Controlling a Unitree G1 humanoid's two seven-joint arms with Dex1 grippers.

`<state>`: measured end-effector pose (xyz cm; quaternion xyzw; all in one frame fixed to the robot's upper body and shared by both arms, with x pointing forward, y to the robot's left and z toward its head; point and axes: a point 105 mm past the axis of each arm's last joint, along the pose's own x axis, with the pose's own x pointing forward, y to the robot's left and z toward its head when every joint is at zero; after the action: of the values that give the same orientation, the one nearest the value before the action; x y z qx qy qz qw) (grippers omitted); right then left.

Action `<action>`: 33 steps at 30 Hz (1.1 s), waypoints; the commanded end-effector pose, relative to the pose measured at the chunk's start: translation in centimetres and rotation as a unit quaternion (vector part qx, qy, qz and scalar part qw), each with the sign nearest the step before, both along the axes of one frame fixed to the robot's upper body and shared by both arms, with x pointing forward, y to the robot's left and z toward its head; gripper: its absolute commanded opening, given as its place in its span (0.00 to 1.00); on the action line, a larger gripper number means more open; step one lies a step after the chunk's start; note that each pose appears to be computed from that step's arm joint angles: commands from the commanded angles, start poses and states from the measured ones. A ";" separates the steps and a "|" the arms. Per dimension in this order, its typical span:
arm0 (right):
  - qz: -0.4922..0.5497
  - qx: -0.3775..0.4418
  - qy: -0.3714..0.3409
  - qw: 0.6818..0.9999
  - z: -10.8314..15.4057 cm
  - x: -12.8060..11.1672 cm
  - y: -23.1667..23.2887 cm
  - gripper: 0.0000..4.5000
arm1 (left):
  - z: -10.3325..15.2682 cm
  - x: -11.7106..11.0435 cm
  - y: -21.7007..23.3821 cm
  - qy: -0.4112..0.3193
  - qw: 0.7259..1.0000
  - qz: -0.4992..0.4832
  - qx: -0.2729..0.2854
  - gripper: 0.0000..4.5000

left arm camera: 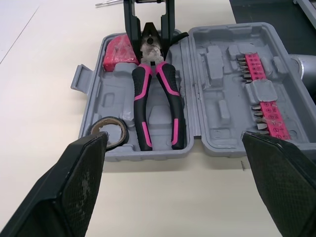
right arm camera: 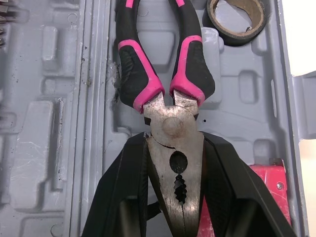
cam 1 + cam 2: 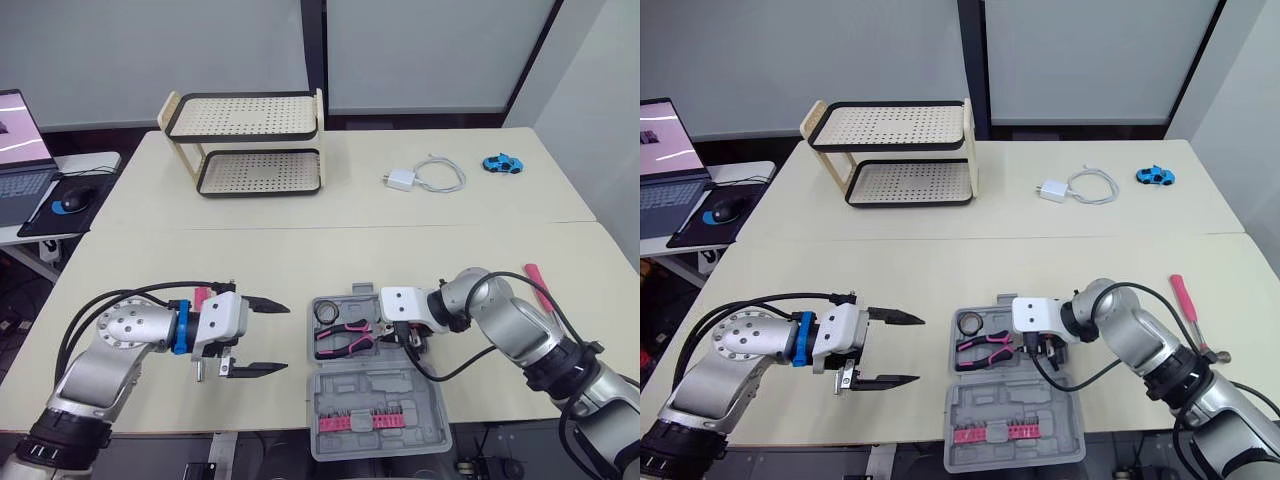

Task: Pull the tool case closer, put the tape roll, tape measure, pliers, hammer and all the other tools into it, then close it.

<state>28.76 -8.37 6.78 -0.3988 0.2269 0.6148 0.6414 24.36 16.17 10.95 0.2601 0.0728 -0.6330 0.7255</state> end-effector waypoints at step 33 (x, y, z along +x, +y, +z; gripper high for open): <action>-0.082 0.093 -0.015 0.992 -0.3 0.2 3.6 0.01 | 0.0 -0.3 -0.5 -0.021 1.000 -0.003 0.003 1.00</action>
<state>28.87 -5.04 6.23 -0.3156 0.2042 0.5733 0.7281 24.20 16.09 10.31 0.2644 0.0751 -0.6274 0.7286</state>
